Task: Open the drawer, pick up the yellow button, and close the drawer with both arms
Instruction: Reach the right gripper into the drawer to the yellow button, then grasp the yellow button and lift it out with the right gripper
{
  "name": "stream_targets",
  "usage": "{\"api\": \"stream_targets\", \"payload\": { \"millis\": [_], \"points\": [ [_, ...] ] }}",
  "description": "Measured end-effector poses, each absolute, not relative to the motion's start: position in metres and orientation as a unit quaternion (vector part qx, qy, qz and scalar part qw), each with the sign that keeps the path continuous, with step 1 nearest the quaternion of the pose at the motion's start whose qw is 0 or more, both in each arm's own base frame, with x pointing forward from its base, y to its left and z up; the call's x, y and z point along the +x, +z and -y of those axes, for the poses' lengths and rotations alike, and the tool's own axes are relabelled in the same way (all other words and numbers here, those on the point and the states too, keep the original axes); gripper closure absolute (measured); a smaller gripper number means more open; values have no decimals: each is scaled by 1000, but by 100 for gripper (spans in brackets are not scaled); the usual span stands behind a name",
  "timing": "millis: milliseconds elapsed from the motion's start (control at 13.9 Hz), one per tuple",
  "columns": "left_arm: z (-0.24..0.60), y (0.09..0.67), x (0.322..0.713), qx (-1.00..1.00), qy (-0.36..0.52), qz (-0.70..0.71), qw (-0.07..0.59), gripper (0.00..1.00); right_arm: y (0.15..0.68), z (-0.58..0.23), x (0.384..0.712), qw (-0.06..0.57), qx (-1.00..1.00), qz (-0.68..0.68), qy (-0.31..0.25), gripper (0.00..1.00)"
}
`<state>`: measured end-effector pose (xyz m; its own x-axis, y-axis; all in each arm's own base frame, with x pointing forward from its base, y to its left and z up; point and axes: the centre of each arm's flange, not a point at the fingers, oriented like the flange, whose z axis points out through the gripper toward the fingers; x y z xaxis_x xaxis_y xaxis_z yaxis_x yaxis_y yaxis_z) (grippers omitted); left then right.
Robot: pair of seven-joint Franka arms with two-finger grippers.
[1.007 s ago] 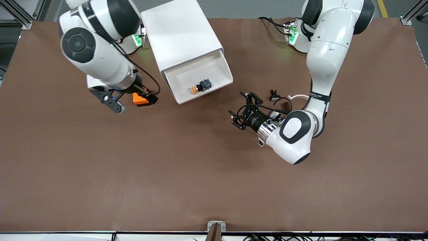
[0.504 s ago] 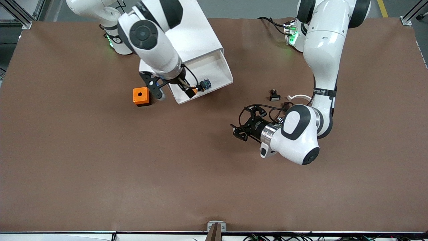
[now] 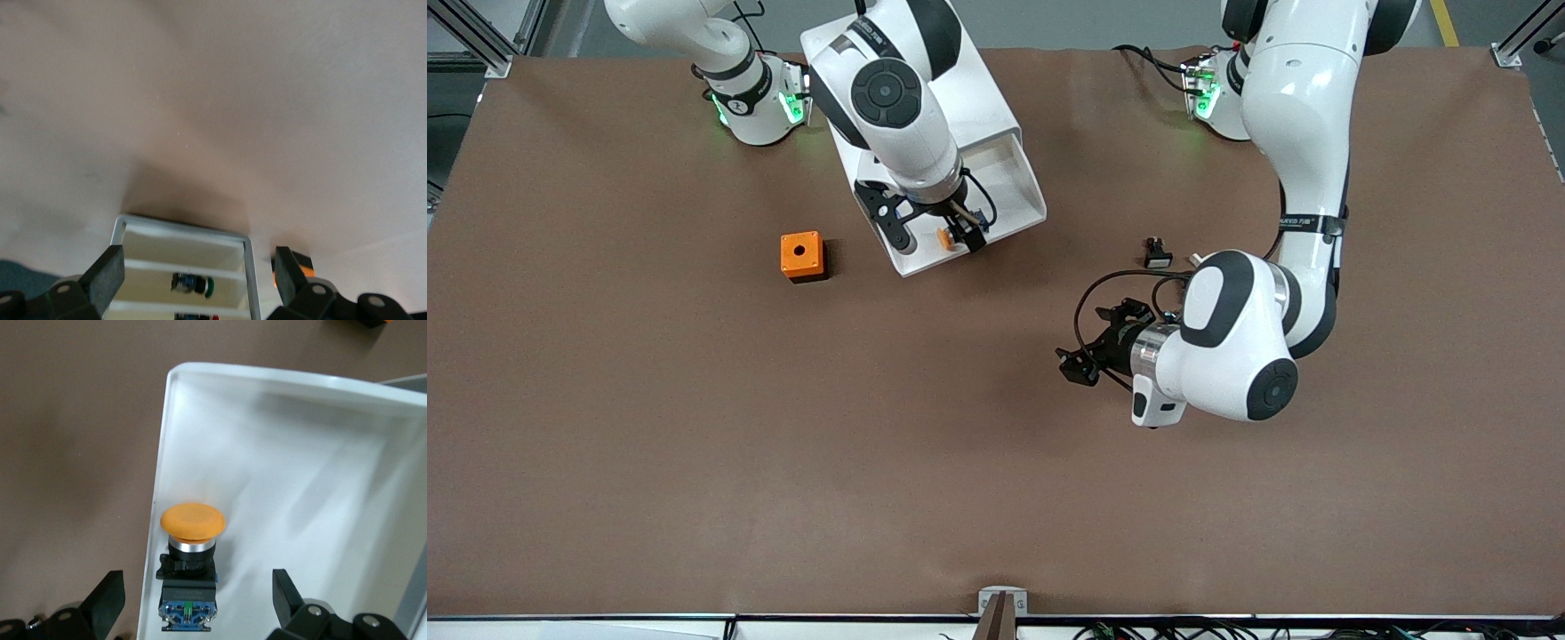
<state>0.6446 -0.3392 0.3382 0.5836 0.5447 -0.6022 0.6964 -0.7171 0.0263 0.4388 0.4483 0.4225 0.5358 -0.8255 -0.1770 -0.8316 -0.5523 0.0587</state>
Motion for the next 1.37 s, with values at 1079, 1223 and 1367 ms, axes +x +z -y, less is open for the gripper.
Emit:
{"api": "stream_targets", "payload": {
  "millis": [1079,1223,1367],
  "points": [
    [358,370,655,919,-164,-325,154,0,408,-454,431,21,-878,-470,85,59],
    [358,370,656,919,-162,-325,155,0,415,-451,436,28,-876,-474,82,59],
    [358,370,656,919,-162,-325,155,0,431,-441,452,37,-876,-474,79,59]
  ]
}}
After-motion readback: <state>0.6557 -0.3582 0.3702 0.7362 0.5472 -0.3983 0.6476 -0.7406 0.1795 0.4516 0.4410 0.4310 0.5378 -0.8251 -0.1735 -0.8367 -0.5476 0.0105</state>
